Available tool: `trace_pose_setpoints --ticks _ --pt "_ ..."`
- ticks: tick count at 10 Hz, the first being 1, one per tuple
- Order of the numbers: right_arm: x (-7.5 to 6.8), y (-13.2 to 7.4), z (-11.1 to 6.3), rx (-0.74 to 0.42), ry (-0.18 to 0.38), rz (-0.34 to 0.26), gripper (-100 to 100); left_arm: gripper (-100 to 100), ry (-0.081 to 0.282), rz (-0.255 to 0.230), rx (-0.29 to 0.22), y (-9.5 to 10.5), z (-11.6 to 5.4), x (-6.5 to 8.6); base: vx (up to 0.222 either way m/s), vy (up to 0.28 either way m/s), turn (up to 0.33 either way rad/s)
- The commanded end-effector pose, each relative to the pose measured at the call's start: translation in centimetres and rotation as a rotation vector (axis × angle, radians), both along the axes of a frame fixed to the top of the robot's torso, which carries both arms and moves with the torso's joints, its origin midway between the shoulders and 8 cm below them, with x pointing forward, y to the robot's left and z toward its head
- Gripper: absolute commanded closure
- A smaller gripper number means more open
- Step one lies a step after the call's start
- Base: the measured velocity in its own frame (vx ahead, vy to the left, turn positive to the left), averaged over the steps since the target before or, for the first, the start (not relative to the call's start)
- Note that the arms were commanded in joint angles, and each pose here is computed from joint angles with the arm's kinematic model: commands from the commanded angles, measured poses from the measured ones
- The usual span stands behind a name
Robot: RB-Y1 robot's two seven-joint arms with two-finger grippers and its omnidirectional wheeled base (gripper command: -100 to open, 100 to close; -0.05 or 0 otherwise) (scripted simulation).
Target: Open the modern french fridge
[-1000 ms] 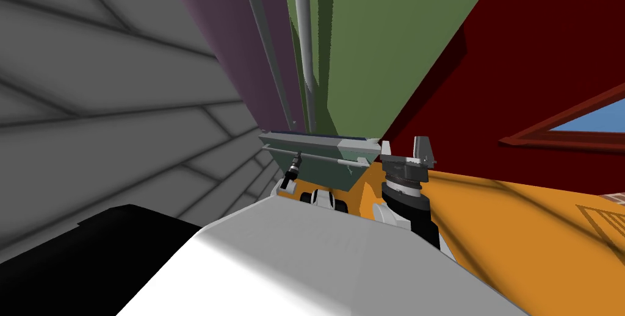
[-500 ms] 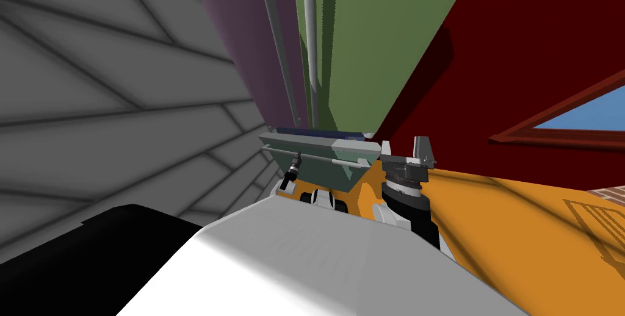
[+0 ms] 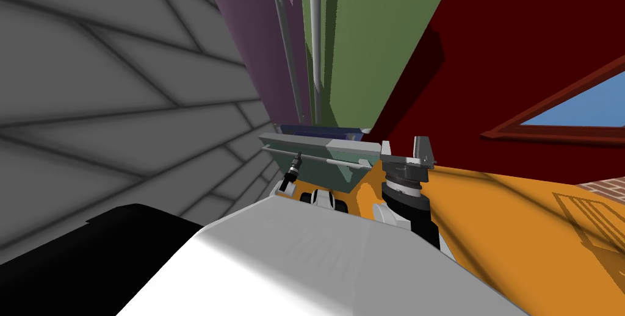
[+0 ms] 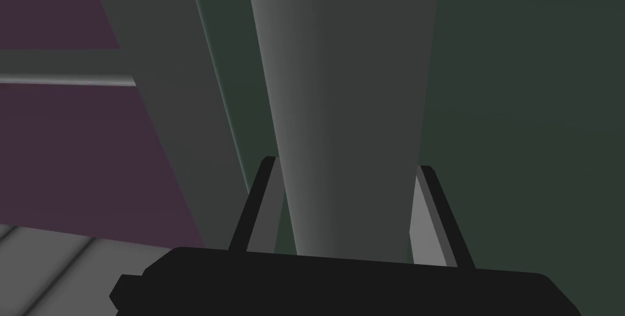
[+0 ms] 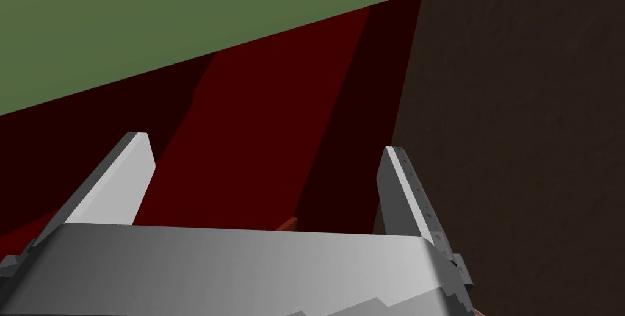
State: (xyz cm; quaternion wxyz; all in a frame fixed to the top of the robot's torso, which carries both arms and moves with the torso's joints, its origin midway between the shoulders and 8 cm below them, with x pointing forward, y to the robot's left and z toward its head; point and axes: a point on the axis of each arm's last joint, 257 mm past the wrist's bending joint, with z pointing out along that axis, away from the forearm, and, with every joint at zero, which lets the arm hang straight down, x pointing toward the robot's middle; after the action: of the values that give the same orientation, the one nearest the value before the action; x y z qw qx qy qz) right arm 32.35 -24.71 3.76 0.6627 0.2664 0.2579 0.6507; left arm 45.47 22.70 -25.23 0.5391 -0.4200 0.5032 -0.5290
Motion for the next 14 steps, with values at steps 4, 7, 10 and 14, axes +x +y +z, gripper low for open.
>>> trace_pose_setpoints --ticks 4,7,10,14 --pt "0.0 0.0 0.0 0.000 0.000 0.000 0 100 0.014 -0.008 0.002 -0.2 -0.5 -1.0 -0.138 0.005 0.020" --pt "0.0 0.0 0.0 0.000 0.000 0.000 0 -100 0.001 -0.008 0.002 0.2 1.6 -0.3 -0.111 -0.001 0.008" --pt "0.0 0.0 0.0 0.000 0.000 0.000 0 -100 0.001 -0.007 0.002 0.4 3.2 0.1 0.019 -0.005 -0.004" --pt "0.0 0.0 0.0 0.000 0.000 0.000 0 -100 0.001 -0.007 0.001 0.5 4.9 0.5 -0.013 -0.005 -0.002"
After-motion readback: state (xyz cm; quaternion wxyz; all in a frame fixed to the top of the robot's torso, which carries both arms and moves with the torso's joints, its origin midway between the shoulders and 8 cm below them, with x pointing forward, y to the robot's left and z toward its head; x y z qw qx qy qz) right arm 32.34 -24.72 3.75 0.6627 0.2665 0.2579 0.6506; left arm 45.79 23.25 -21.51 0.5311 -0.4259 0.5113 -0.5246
